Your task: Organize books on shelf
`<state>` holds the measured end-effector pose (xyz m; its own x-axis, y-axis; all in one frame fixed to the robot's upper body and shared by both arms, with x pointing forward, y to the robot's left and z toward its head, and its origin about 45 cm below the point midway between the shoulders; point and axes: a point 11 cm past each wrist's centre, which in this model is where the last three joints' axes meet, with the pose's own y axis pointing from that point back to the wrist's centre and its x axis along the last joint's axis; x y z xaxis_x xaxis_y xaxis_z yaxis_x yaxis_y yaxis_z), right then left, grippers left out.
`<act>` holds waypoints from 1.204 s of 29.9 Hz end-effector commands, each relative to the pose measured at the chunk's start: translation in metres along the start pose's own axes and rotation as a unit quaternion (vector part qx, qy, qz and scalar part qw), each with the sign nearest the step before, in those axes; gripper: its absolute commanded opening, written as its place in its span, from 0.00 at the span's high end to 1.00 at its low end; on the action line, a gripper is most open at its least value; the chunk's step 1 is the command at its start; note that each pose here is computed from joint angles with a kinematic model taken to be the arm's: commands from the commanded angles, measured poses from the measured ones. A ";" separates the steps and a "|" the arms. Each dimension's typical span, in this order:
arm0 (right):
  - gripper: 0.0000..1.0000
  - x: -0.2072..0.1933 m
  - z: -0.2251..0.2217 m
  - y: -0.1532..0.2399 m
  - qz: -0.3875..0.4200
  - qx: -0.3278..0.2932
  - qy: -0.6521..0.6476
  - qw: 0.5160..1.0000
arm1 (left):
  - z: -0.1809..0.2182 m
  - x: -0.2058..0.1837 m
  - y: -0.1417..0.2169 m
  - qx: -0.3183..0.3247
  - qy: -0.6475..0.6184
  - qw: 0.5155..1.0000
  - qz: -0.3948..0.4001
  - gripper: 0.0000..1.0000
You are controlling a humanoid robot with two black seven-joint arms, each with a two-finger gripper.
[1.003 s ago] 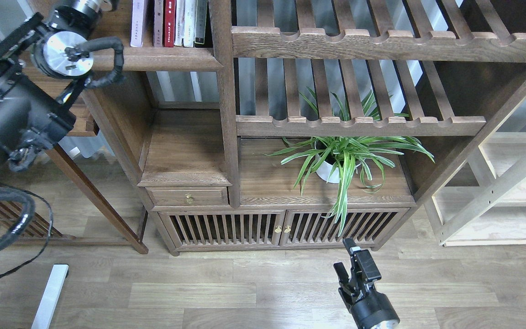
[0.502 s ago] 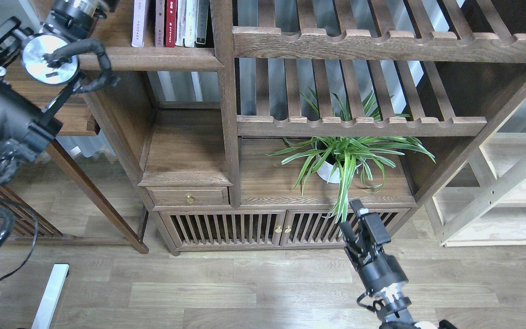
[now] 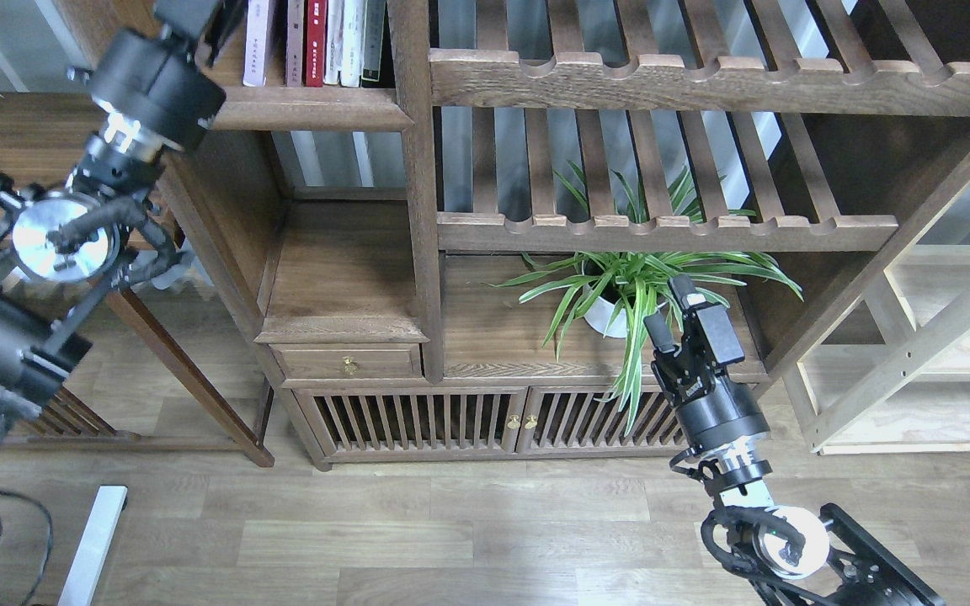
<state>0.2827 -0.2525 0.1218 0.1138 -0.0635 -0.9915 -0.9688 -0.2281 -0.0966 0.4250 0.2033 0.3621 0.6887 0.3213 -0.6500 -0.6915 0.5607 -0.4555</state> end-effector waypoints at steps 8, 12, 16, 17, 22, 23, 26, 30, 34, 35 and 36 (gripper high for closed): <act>0.00 -0.008 0.010 -0.015 -0.017 -0.006 -0.008 1.000 | -0.050 0.044 0.067 0.036 0.025 0.996 0.084 0.02; 0.00 -0.009 0.024 -0.018 -0.022 -0.008 -0.025 0.999 | -0.066 0.057 0.094 0.049 0.039 0.991 0.117 0.02; 0.00 -0.010 0.036 -0.020 -0.026 -0.012 -0.036 0.999 | -0.099 0.061 0.116 0.072 0.073 0.985 0.139 0.02; 0.00 -0.010 0.040 -0.020 -0.024 -0.017 -0.038 0.999 | -0.114 0.060 0.120 0.080 0.089 0.983 0.141 0.02; 0.00 -0.013 0.065 -0.025 -0.026 -0.055 -0.037 0.997 | -0.175 0.046 0.124 0.115 0.152 0.972 0.139 0.02; 0.00 -0.012 0.071 -0.025 -0.023 -0.060 -0.040 0.997 | -0.182 0.044 0.124 0.117 0.161 0.970 0.139 0.02; 0.00 -0.011 0.080 -0.027 -0.010 -0.066 -0.045 0.997 | -0.208 0.038 0.122 0.134 0.188 0.963 0.138 0.02; 0.00 -0.016 0.079 -0.034 -0.018 -0.068 -0.040 0.997 | -0.219 0.031 0.117 0.142 0.200 0.961 0.129 0.02; 0.00 -0.016 0.075 -0.035 -0.017 -0.069 -0.035 0.997 | -0.219 0.027 0.115 0.142 0.201 0.961 0.124 0.02; 0.00 -0.015 0.074 -0.035 -0.016 -0.069 -0.031 0.997 | -0.219 0.027 0.115 0.143 0.201 0.961 0.123 0.02; 0.00 -0.017 0.073 -0.037 -0.018 -0.070 -0.029 0.997 | -0.219 0.026 0.115 0.144 0.201 0.961 0.122 0.02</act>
<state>0.2979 -0.1698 0.1345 0.1267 0.0136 -0.9918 -0.9244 -0.3611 -0.1231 0.3167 0.1103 0.1579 0.3298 0.1850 -0.9258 -0.6976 0.7085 -0.1069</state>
